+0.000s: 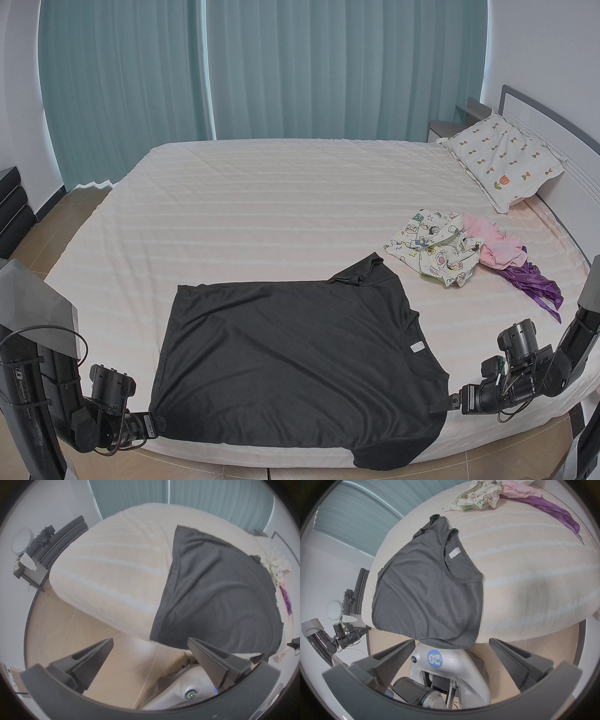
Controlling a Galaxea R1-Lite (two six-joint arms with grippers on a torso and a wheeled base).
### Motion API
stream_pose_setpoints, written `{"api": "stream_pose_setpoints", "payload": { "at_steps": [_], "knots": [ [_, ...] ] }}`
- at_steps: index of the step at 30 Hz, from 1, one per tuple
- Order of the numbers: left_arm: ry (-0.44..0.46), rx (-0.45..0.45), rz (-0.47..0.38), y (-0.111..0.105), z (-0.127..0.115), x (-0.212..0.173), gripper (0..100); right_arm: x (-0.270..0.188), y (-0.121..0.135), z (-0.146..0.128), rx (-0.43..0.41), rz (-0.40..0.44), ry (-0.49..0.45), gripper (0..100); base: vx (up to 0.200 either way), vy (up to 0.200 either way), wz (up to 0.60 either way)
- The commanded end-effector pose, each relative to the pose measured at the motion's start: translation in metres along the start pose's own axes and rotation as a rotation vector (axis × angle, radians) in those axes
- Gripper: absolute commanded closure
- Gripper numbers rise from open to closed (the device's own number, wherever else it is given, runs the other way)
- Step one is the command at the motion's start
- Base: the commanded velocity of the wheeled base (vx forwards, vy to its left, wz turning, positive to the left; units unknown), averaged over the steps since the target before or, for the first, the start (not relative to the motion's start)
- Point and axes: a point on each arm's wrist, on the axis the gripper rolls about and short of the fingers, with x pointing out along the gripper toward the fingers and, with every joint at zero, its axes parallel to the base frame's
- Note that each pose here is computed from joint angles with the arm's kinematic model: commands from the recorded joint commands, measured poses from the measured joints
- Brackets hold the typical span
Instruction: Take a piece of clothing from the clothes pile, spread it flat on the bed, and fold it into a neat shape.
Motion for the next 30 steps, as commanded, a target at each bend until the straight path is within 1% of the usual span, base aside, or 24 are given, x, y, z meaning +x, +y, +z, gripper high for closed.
{"api": "stream_pose_setpoints", "payload": {
  "at_steps": [1, 2, 4, 8, 12, 14, 20, 23, 30],
  "knots": [
    [-0.111, -0.048, -0.040, 0.000, 0.012, -0.003, 0, -0.002, 0.004, 0.010, 0.010, 0.018, -0.048, 0, 0.000, 0.000, 0.00],
    [-0.145, -0.057, -0.053, -0.001, 0.015, -0.004, 0, -0.002, 0.007, 0.016, 0.033, 0.029, -0.076, 0, 0.000, 0.000, 0.00],
    [-0.168, -0.063, -0.071, -0.002, 0.018, -0.005, 0, 0.000, 0.011, 0.025, 0.060, 0.048, -0.114, 0, 0.000, 0.000, 0.00],
    [-0.216, -0.075, -0.107, -0.004, 0.023, -0.007, 0, 0.004, 0.018, 0.036, 0.109, 0.061, -0.148, 0, 0.000, 0.000, 0.00],
    [-0.249, -0.091, -0.123, -0.006, 0.026, -0.008, 0, 0.007, 0.020, 0.041, 0.112, 0.056, -0.160, 0, 0.000, 0.000, 0.00],
    [-0.248, -0.101, -0.122, -0.005, 0.027, -0.007, 0, 0.008, 0.020, 0.042, 0.113, 0.055, -0.161, 0, 0.000, 0.000, 0.00],
    [-0.243, -0.108, -0.127, -0.004, 0.027, -0.006, 0, 0.009, 0.025, 0.048, 0.104, 0.066, -0.178, 0, 0.000, 0.200, 0.00],
    [-0.241, -0.108, -0.128, -0.004, 0.027, -0.006, 0, 0.011, 0.029, 0.050, 0.115, 0.079, -0.181, 0, 0.000, 0.200, 0.00],
    [-0.231, -0.106, -0.144, -0.004, 0.026, -0.005, 0, 0.015, 0.039, 0.059, 0.148, 0.106, -0.197, 0, 0.000, 0.000, 0.00]
  ]
}}
